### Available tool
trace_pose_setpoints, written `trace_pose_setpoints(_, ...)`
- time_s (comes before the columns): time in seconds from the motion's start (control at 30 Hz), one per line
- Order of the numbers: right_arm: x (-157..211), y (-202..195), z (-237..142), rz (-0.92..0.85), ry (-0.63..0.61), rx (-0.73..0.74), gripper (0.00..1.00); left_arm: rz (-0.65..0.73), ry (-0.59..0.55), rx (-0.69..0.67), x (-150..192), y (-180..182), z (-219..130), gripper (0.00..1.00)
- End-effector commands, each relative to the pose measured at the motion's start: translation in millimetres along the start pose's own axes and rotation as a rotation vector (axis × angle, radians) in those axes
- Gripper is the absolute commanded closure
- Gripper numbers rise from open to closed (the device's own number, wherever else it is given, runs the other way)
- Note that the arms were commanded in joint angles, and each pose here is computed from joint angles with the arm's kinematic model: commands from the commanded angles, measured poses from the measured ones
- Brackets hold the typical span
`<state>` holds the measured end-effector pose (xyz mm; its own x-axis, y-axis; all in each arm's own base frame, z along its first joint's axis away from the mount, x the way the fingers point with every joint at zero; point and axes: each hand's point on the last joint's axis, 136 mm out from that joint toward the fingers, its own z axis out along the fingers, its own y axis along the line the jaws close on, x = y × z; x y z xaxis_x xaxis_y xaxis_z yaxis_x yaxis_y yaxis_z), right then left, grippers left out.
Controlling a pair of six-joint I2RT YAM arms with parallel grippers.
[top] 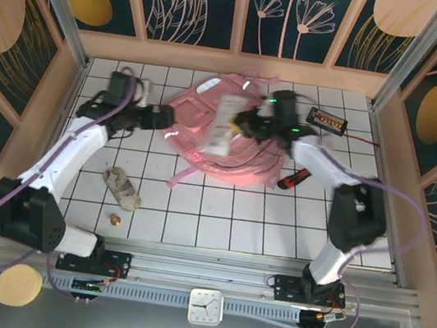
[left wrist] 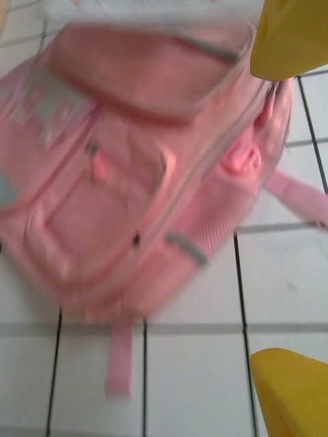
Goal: Pack the student bag
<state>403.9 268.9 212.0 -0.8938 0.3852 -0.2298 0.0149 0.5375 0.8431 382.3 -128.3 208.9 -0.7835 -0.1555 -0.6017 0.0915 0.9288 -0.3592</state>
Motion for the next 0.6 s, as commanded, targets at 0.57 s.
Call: trace_pose_setpoints(0.57, -46.4, -127.2, -182.3, 0.095, -0.401, 0.352, 1.0, 0.712, 0.062, -0.111, 55.4, -209.6, 196.8, 0.01)
